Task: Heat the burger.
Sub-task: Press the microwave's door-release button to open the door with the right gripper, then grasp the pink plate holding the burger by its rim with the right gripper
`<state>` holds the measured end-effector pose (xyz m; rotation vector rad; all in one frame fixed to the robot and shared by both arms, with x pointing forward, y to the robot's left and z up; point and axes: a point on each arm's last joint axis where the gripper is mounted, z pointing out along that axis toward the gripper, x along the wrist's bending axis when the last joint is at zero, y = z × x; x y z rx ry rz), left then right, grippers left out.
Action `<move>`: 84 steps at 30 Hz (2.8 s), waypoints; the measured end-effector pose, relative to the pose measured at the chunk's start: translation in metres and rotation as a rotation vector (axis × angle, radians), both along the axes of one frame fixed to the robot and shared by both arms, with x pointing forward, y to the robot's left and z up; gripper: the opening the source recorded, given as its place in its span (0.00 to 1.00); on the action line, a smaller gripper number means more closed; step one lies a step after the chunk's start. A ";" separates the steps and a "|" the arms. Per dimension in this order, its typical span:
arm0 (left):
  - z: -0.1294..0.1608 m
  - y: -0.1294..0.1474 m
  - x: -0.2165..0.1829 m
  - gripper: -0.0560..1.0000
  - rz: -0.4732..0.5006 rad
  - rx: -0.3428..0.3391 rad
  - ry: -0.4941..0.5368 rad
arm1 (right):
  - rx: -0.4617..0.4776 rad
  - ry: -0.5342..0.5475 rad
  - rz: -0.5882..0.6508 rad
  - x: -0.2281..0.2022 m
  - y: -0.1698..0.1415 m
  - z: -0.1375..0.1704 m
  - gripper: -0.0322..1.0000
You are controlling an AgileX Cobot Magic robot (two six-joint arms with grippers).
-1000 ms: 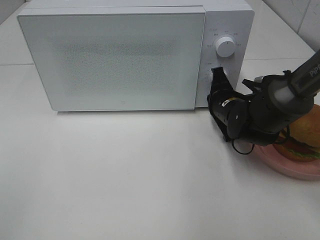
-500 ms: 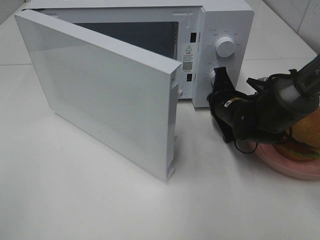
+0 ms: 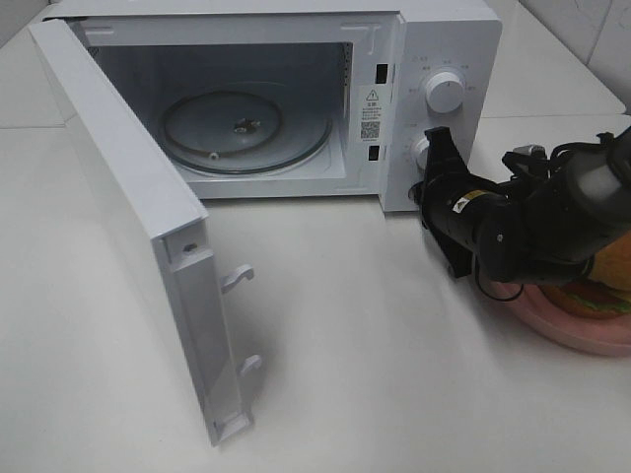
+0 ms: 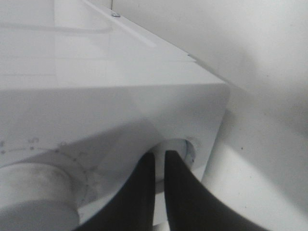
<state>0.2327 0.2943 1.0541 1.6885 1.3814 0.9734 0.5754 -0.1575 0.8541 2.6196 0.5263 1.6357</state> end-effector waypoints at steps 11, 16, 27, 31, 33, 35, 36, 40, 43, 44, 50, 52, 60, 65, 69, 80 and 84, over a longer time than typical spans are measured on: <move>0.000 0.000 0.000 0.05 0.000 0.000 0.000 | 0.046 -0.098 0.174 -0.013 0.009 0.015 0.15; 0.000 0.000 0.000 0.05 0.000 0.000 0.000 | 0.028 -0.181 0.289 -0.015 0.016 0.024 0.17; 0.000 0.000 0.000 0.05 0.000 0.000 0.000 | -0.141 -0.439 0.567 -0.023 0.031 0.037 0.20; 0.000 0.000 0.000 0.05 0.000 0.000 0.000 | -0.202 -0.484 0.629 -0.025 0.034 0.038 0.22; 0.000 0.000 0.000 0.05 0.000 0.000 0.000 | -0.212 -0.489 0.638 -0.026 0.034 0.038 0.22; 0.000 0.000 0.000 0.05 0.000 0.000 0.000 | -0.242 -0.506 0.667 -0.027 0.035 0.038 0.23; 0.000 0.000 0.000 0.05 0.000 0.000 0.000 | -0.278 -0.527 0.701 -0.028 0.037 0.037 0.24; 0.000 0.000 0.000 0.05 0.000 0.000 0.000 | -0.346 -0.566 0.757 -0.031 0.039 0.037 0.24; 0.000 0.000 0.000 0.05 0.000 0.000 0.000 | -0.420 -0.612 0.821 -0.033 0.041 0.036 0.25; 0.000 0.000 0.000 0.05 0.000 0.000 0.000 | -0.473 -0.640 0.854 -0.035 0.042 0.036 0.26; 0.000 0.000 0.000 0.05 0.000 0.000 0.000 | -0.635 -0.660 0.919 -0.036 0.042 0.038 0.27; 0.000 0.000 0.000 0.05 0.000 0.000 0.000 | -0.681 -0.662 0.935 -0.036 0.041 0.039 0.28; 0.000 0.000 0.000 0.05 0.000 0.000 0.000 | -1.047 -0.649 1.110 -0.042 0.033 0.060 0.28; 0.000 0.000 0.000 0.05 0.000 0.000 0.000 | -1.176 -0.512 1.138 -0.047 0.020 0.078 0.29; 0.000 0.000 0.000 0.05 0.000 0.000 0.000 | -1.227 -0.435 1.141 -0.050 0.013 0.087 0.29; 0.000 0.000 0.000 0.05 0.000 0.000 0.000 | -1.324 -0.002 1.135 -0.068 -0.022 0.099 0.32; 0.000 0.000 0.000 0.05 0.000 0.000 0.000 | -1.276 0.124 1.122 -0.073 -0.027 0.095 0.32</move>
